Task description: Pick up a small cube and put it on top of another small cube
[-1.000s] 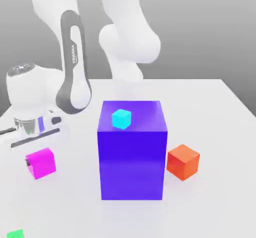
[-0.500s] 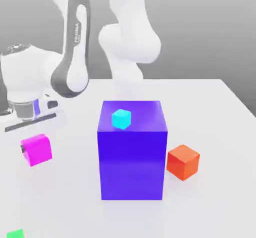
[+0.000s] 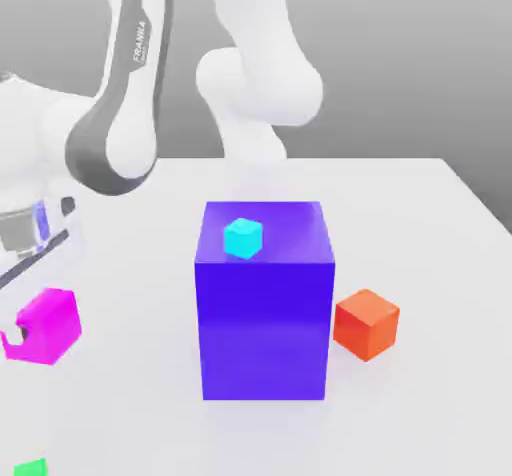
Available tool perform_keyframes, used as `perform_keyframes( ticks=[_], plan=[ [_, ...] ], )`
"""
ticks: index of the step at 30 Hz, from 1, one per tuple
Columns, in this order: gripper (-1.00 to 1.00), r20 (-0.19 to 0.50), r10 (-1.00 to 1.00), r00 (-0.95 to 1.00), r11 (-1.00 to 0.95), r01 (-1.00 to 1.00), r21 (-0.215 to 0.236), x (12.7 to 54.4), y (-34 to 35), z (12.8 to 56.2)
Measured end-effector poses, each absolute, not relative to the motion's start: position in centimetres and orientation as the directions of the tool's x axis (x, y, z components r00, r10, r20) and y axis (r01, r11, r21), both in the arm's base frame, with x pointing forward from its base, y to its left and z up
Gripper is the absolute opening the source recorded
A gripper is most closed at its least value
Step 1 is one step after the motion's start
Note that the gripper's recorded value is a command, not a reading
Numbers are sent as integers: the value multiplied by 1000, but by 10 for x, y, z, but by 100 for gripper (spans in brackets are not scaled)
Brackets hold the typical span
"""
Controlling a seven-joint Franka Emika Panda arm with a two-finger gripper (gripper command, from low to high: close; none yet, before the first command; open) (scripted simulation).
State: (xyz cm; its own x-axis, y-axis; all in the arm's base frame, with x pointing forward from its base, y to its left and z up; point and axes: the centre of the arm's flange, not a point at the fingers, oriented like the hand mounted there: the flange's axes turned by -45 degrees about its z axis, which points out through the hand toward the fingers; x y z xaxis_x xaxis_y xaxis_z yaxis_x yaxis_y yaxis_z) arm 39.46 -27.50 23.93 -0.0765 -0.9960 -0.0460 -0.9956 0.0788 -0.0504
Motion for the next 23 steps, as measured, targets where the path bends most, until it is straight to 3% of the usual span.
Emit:
perform_keyframes(
  ticks=[6,12,19,20,23],
  plan=[
    [-100,-27,-963,268,-266,-963,-47,449,-268,244],
    [-100,-4,-813,582,-581,-813,-14,501,-253,245],
    [-100,-5,-763,647,-647,-763,-7,514,-248,189],
    [100,-2,-763,647,-647,-763,-4,514,-248,183],
    [100,-2,-763,647,-647,-763,-4,514,-248,183]
  ],
)
